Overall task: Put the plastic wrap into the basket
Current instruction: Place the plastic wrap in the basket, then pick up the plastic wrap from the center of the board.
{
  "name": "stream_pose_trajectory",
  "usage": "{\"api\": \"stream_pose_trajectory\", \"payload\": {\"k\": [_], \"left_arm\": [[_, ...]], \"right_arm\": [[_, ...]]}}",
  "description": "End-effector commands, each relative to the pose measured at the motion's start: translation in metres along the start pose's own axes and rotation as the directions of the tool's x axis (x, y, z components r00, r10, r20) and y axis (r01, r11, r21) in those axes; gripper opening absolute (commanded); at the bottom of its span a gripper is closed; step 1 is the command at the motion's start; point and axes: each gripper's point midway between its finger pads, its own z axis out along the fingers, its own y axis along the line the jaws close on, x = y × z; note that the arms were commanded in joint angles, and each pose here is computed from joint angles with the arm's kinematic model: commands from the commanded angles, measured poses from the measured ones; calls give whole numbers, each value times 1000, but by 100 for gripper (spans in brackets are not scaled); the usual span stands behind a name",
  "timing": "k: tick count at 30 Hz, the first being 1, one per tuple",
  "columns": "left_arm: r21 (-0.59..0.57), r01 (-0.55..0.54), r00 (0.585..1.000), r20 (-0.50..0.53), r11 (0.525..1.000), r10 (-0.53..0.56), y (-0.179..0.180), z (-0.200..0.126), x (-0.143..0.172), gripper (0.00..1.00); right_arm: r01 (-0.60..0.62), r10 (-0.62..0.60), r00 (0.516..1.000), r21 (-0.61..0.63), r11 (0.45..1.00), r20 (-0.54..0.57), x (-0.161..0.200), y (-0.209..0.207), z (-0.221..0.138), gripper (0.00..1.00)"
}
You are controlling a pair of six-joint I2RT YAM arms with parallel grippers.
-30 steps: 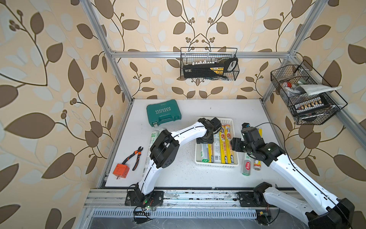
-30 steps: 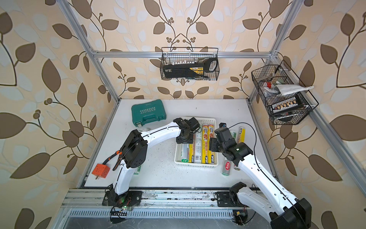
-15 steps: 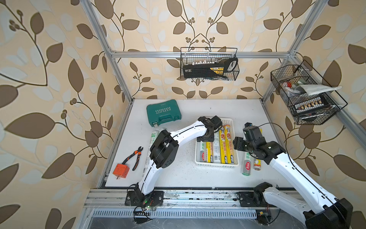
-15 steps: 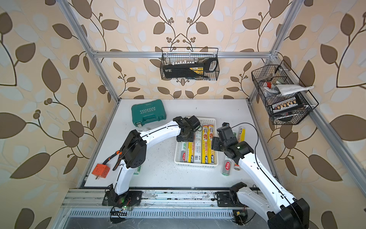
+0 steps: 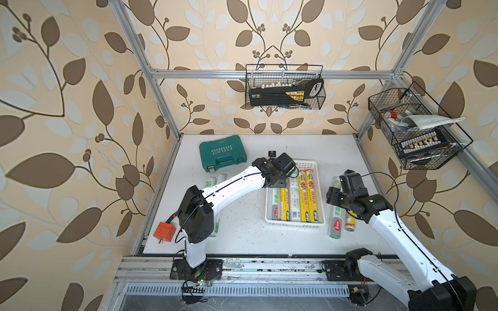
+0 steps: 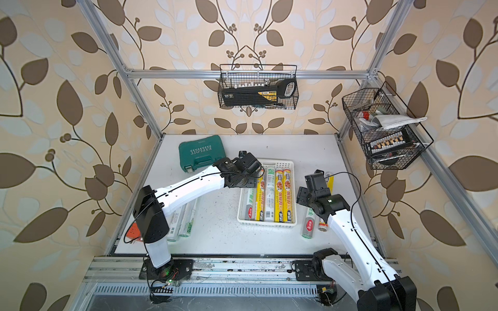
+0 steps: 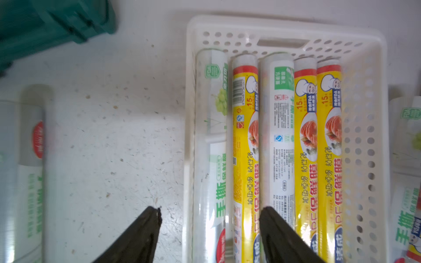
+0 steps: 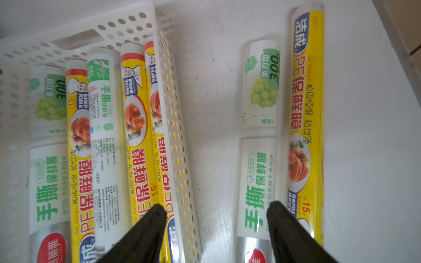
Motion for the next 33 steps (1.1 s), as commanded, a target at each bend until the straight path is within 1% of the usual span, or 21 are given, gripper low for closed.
{"api": "stream_pose_trajectory", "payload": {"k": [1,5,7,10,12,13,18,26,33], "left_arm": [[-88,3,989,145,996,10,32,-30,-19,85],[-143,19,972,235,989,16,61,-49,-24,97],[-166,30,963,269,986,16,74,-57,-25,99],[-187,54,955,297,981,4,95,-66,-24,99],[-186,82,946,324,979,-18,110,-74,-25,99],[-189,93,942,335,978,-25,117,-76,-24,99],[-207,147,933,353,967,-66,152,-73,-15,99],[-283,232,917,382,931,-112,203,-73,0,99],[-311,279,908,393,909,-144,226,-72,9,99]], "right_arm": [[-32,31,999,35,999,16,-1,-12,6,75],[-73,73,997,66,995,9,1,-23,14,76],[-88,87,996,80,993,12,1,-27,15,76],[-98,95,995,103,990,35,-1,-32,17,77],[-104,101,994,118,988,30,-1,-34,19,85],[-109,107,994,120,987,27,-1,-35,20,86],[-152,152,988,128,980,7,4,-38,29,87],[-194,197,980,134,972,-13,11,-45,44,86],[-205,215,974,122,971,-71,18,-43,56,86]]}}
